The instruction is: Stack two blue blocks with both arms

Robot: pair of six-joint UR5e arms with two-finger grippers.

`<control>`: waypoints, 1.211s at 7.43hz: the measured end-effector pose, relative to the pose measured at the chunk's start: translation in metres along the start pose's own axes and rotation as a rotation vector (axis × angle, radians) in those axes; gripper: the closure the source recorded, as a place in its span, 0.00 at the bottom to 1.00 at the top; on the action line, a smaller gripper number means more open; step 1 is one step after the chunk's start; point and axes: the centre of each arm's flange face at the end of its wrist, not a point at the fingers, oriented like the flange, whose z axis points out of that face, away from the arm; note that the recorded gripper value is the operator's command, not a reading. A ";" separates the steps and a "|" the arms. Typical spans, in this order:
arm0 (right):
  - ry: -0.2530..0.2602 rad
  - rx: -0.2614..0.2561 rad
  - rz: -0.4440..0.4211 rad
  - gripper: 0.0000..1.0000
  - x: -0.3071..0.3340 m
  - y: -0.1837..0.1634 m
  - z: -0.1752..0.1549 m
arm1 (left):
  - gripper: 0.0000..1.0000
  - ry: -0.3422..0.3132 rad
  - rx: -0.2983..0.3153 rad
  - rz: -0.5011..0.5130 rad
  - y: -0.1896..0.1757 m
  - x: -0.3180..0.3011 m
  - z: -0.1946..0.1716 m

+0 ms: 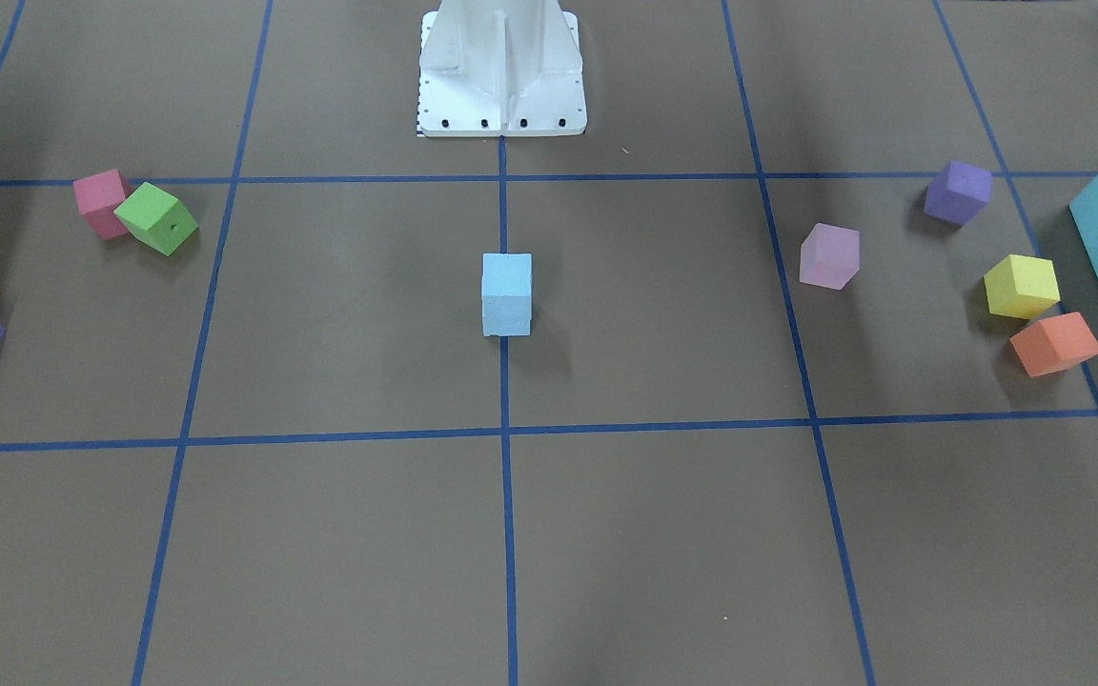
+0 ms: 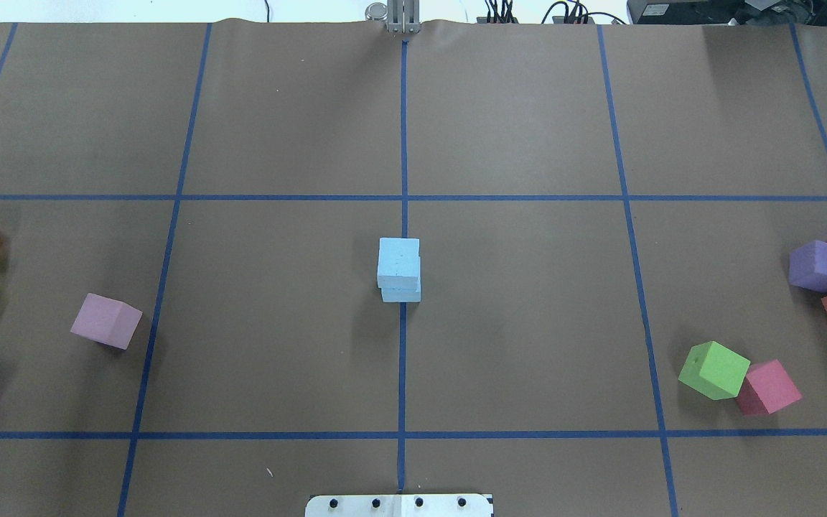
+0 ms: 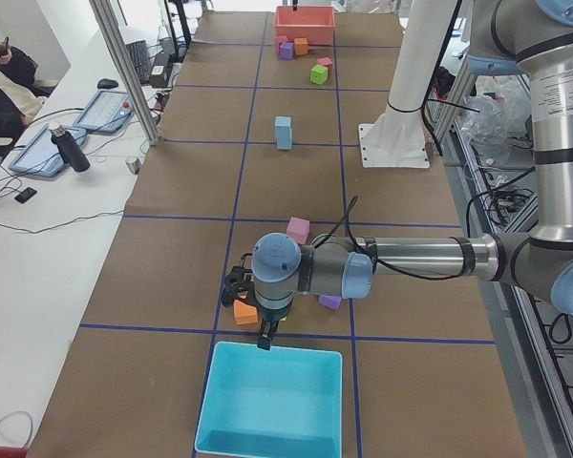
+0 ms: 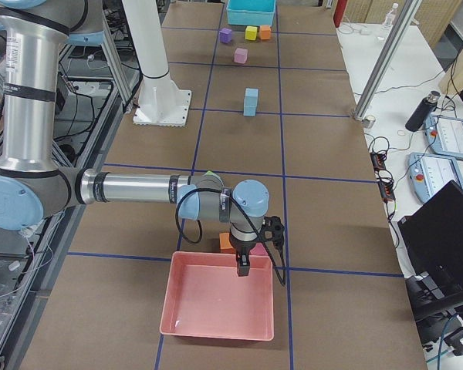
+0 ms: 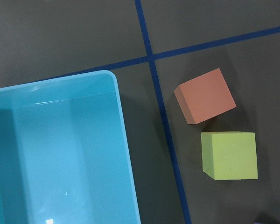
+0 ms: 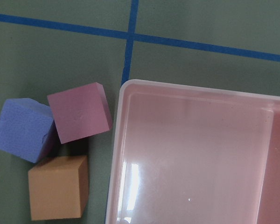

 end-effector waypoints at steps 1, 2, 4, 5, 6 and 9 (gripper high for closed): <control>0.000 0.000 0.000 0.00 0.000 0.000 0.000 | 0.02 -0.001 -0.001 -0.002 0.001 -0.001 0.000; 0.000 0.000 0.000 0.00 0.000 0.000 0.000 | 0.02 -0.001 -0.001 -0.002 0.001 -0.001 0.000; -0.001 0.001 0.000 0.00 0.000 0.000 0.000 | 0.02 -0.001 -0.001 -0.003 0.001 -0.001 0.000; -0.001 0.002 0.000 0.00 0.000 0.000 -0.001 | 0.02 -0.001 0.001 -0.002 0.001 -0.001 0.000; -0.001 0.002 0.000 0.00 0.000 0.000 -0.001 | 0.02 0.000 0.002 -0.002 0.002 0.000 -0.001; -0.009 0.002 0.000 0.00 -0.001 0.000 0.000 | 0.02 0.001 0.002 -0.002 0.004 0.001 -0.002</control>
